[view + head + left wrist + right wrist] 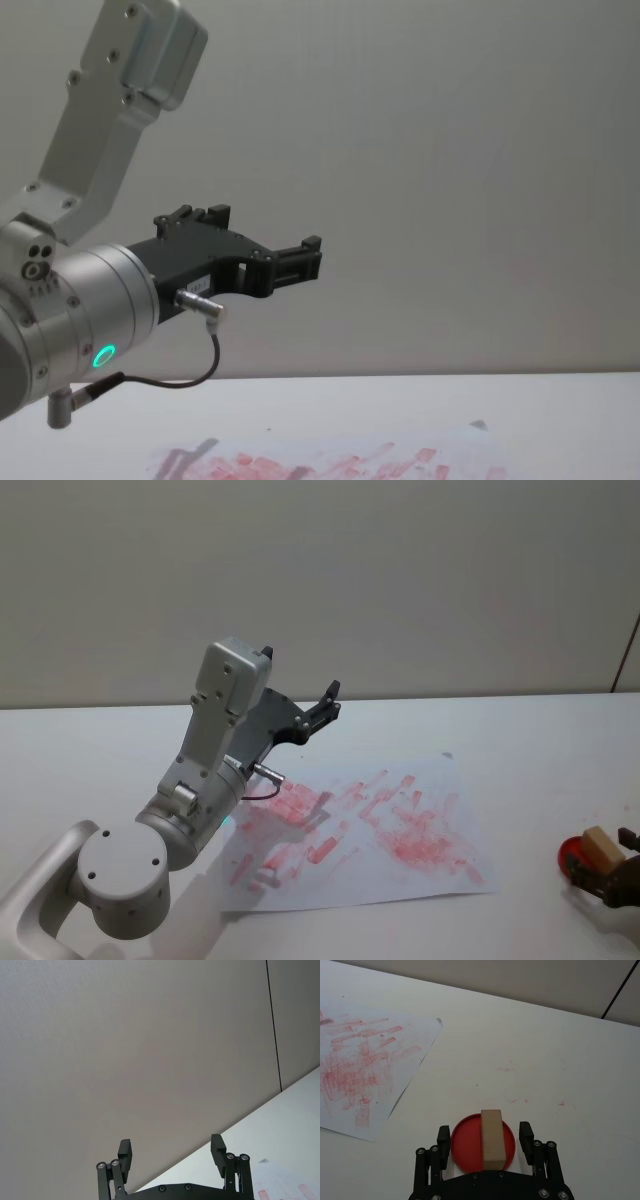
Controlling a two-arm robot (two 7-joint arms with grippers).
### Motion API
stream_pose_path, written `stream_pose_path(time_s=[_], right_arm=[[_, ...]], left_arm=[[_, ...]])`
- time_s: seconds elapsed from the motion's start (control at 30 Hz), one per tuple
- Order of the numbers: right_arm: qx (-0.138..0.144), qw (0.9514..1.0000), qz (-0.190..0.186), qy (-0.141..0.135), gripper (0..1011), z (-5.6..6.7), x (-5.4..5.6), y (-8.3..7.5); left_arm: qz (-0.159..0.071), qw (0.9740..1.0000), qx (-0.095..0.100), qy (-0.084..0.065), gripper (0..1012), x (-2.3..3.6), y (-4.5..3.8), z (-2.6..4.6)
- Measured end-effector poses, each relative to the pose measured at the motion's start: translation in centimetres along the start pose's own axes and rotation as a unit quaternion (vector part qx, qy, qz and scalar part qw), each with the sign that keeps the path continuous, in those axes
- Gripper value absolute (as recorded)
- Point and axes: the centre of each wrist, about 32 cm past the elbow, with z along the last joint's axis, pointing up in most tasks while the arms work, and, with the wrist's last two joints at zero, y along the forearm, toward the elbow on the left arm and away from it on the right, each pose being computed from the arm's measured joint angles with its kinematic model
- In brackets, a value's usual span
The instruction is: Use the one hand to pick up the stamp and affix it onto the A4 paper.
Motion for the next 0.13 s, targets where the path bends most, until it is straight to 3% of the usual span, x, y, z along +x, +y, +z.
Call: stream_pose_path(time_s=[0.13], right_arm=[[0.000,1.0000,0.000,0.000,929,0.02,0.00,0.04]], left_arm=[[0.000,1.0000,0.000,0.000,1001,0.00,0.00,0.00]])
